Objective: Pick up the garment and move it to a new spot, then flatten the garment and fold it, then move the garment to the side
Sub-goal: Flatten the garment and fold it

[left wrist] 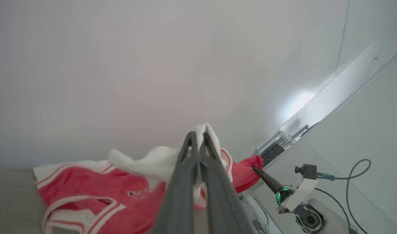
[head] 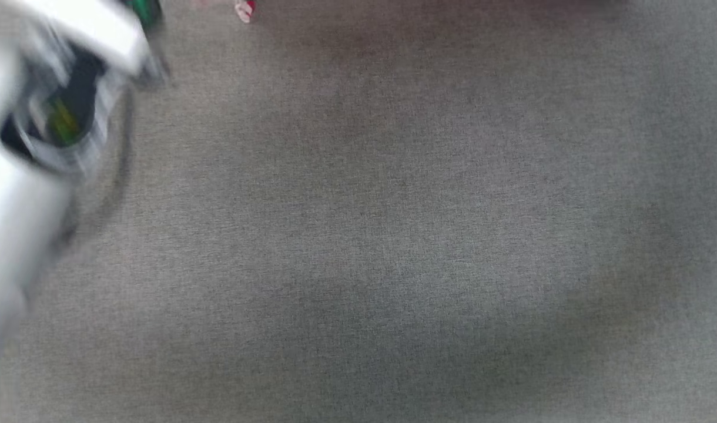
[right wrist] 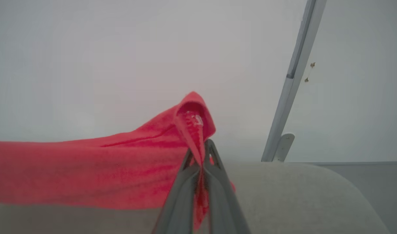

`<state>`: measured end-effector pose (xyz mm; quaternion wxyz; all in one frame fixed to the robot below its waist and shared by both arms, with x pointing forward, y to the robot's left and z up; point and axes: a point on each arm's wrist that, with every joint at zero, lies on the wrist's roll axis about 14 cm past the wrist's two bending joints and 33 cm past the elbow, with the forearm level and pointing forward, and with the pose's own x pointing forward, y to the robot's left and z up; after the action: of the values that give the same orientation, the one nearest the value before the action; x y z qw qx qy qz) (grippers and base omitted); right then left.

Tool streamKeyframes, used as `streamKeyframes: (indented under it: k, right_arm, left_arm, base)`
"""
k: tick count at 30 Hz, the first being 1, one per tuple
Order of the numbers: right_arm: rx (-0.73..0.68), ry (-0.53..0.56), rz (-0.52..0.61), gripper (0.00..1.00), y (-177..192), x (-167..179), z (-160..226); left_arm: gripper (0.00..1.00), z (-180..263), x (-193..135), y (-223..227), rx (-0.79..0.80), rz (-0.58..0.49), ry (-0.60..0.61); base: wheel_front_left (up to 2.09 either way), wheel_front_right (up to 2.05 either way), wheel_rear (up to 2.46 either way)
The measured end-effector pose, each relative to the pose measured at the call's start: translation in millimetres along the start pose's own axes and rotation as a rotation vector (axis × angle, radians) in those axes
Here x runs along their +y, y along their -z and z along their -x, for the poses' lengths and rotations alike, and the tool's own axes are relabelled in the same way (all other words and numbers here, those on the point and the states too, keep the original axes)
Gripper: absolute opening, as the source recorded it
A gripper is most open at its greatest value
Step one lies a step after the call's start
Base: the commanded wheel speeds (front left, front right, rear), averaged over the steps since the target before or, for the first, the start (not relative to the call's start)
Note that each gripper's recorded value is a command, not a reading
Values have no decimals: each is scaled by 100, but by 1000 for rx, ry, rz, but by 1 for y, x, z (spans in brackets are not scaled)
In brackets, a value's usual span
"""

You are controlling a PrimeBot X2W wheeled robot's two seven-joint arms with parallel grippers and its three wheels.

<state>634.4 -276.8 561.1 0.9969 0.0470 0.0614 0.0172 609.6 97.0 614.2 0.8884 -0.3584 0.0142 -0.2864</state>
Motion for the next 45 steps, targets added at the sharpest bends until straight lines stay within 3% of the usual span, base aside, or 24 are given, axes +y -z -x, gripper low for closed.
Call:
streamKeyframes:
  k: [8,13,24,33,40,45]
  right_arm:
    - [145,-51,-57,0,84,-10,60]
    - [249,-66,-74,0,127,-20,110]
    - [372,-51,-122,0,169,-40,183]
    - [355,-61,-140,0,163,-38,194]
    - [312,-86,-145,0,146,-18,161]
    - [305,-46,-129,0,149,-19,136]
  left_arm:
    - [0,93,-3,94,119,190,-53]
    - [0,153,-18,138,214,256,-88]
    - [0,235,-54,162,249,340,-143]
    - [0,224,-56,157,246,317,-105]
    - [0,179,-34,144,266,287,-78]
    - [0,155,-2,151,288,310,-135]
  base:
    - [0,0,0]
    - [0,0,0]
    - [0,0,0]
    - [0,0,0]
    - [0,0,0]
    - [0,0,0]
